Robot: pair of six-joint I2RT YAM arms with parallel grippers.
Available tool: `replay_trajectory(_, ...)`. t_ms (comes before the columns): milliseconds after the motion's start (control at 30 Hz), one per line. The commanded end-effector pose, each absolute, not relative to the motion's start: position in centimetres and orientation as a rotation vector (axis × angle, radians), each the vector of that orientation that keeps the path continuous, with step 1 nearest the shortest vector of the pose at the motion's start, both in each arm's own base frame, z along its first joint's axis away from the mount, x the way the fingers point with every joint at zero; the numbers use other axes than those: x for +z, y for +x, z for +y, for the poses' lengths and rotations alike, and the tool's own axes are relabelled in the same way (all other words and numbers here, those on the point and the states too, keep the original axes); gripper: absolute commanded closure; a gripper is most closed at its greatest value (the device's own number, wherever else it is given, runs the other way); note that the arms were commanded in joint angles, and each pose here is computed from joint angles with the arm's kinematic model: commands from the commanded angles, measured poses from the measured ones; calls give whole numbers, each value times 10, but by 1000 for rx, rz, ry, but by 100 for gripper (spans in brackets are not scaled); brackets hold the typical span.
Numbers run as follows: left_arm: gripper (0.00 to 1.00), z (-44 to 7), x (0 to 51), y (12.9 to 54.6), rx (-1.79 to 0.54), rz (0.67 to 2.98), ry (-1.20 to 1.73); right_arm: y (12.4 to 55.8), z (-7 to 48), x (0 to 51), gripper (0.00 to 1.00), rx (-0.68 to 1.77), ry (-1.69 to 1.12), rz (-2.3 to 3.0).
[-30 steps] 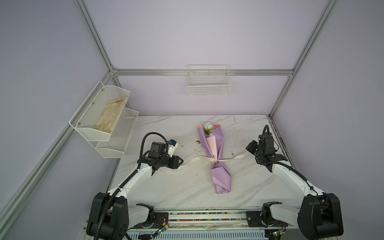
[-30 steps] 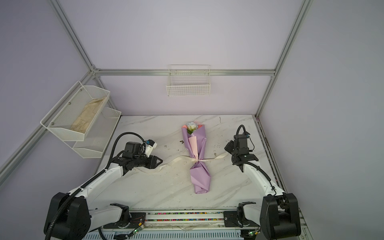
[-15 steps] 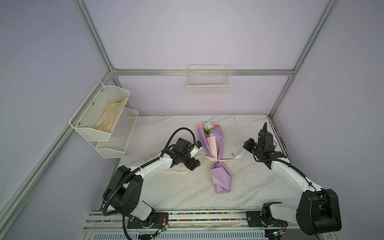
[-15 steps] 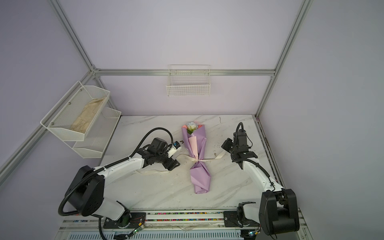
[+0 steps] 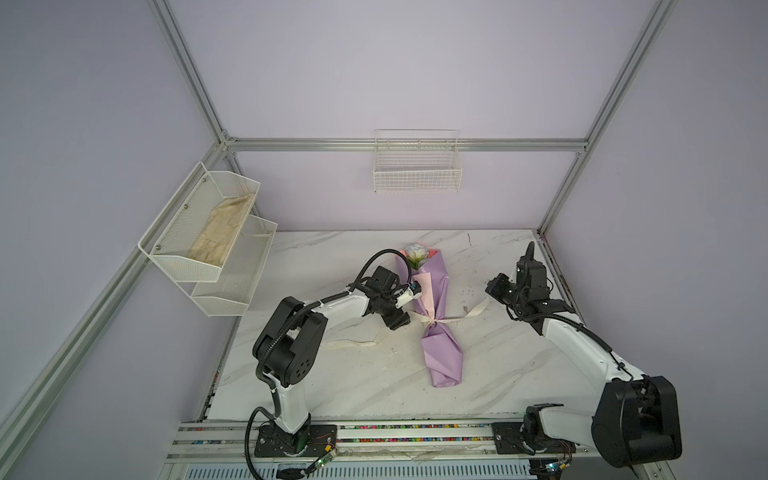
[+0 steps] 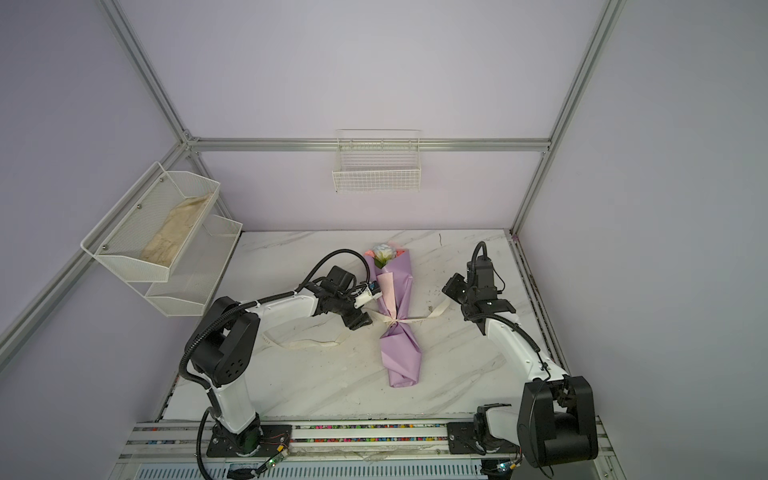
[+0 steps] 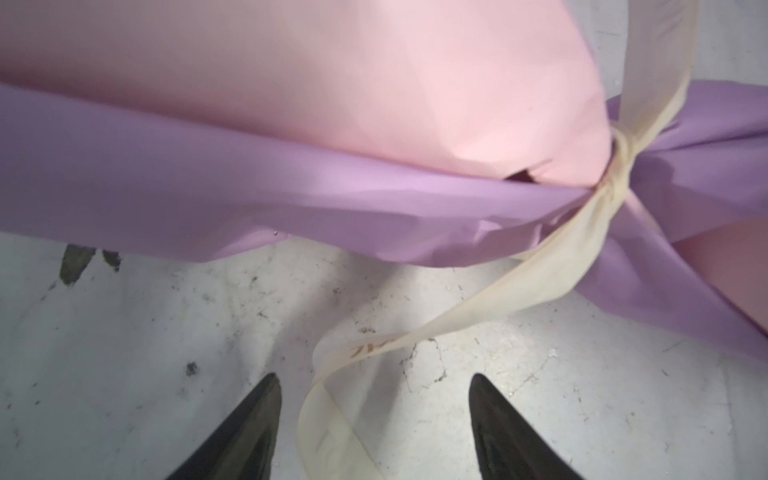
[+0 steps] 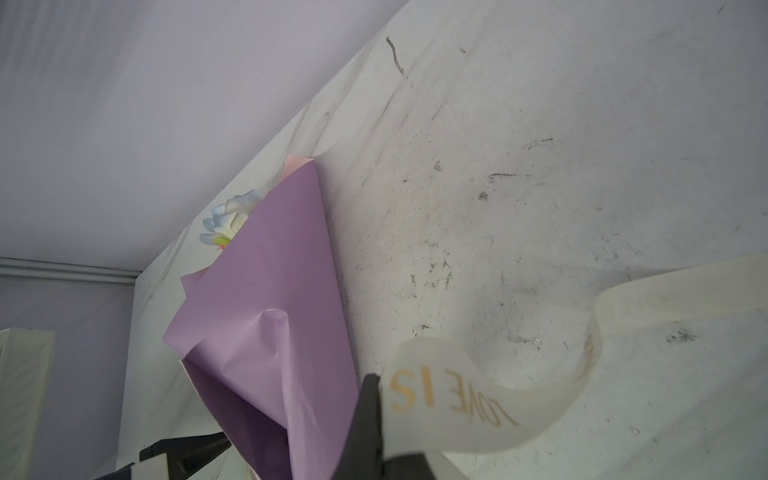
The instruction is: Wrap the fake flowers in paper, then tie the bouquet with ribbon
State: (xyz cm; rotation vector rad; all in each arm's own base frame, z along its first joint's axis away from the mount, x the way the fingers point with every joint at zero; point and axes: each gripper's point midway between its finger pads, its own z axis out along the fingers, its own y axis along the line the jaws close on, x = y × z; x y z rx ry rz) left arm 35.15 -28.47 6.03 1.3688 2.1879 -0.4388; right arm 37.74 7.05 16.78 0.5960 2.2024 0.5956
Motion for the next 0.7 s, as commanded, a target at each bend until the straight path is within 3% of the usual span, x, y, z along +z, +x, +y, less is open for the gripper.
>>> replay_trajectory(0,38,-310,87,359,-528,2064,1430,378,67,164,100,581,642,2223)
replay_trajectory(67,46,-311,84,357,-550,2075,1436,379,67,164,100,587,655,2225)
replay_trajectory(233,100,-311,82,351,-619,2169,1360,378,50,169,100,489,726,2182)
replay_trajectory(400,100,-289,81,359,-638,2323,1066,363,1,177,100,196,880,2108)
replay_trajectory(533,99,-287,76,346,-686,2313,1045,361,-1,188,100,200,829,2087)
replay_trajectory(567,93,-291,78,341,-693,2273,1087,363,5,188,100,233,800,2096)
replay_trajectory(600,73,-292,78,342,-656,2243,1110,366,12,187,100,273,775,2111)
replay_trajectory(633,59,-290,77,345,-599,2233,1113,367,17,184,100,300,761,2132)
replay_trajectory(667,57,-290,79,347,-580,2217,1133,369,22,181,100,322,749,2148)
